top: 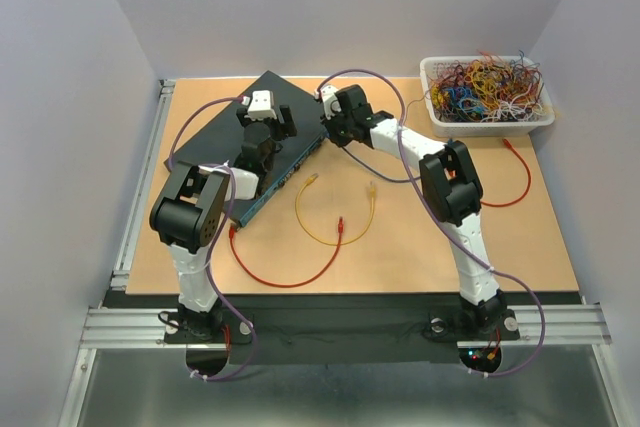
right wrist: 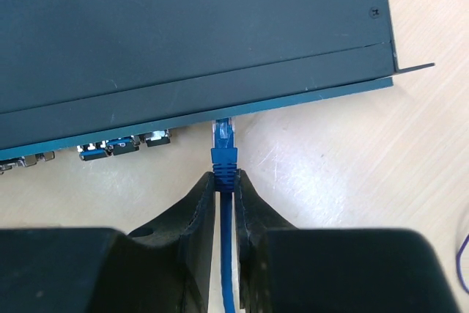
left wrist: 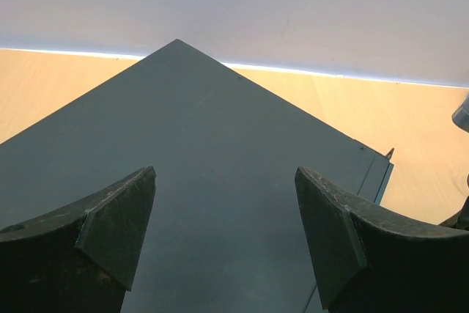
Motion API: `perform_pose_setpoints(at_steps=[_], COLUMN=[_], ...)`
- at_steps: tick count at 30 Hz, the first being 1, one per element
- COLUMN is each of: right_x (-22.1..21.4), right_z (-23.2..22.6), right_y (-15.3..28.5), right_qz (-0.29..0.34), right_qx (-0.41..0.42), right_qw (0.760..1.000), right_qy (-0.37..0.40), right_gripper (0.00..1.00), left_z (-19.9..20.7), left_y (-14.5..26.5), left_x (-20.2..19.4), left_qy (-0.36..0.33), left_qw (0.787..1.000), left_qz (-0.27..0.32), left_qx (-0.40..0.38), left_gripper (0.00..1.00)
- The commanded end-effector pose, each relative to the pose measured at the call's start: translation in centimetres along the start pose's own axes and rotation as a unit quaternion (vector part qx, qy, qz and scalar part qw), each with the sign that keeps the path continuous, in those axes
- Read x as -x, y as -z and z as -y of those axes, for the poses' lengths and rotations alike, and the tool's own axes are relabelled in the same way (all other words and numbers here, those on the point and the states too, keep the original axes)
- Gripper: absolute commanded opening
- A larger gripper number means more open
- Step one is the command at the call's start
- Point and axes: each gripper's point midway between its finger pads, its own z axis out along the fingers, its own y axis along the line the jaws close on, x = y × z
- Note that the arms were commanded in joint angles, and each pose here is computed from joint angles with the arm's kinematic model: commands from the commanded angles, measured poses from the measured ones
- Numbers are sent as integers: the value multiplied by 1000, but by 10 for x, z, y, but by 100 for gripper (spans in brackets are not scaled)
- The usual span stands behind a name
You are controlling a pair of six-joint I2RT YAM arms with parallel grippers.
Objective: Insert the plug into the switch port
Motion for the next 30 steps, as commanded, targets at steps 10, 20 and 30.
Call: perform_pose_setpoints(at_steps=[10, 20, 30], right_x=[100, 86, 57], right_z=[9, 9, 6], right_y=[0, -13, 4], right_qz=[154, 140, 120], right_qx=[-11, -10, -22], right_qw=[987, 989, 992], right_qy=[45, 51, 23], right_gripper=[0, 0, 0], left_z=[7, 0, -99], left_y=[-7, -41, -145], left_x=[34, 47, 116], left_qy=[16, 17, 124], left_qw=[999, 1000, 991], left_qz=[45, 13, -5], left_qx=[-9, 18, 46], left_gripper=[88, 93, 93])
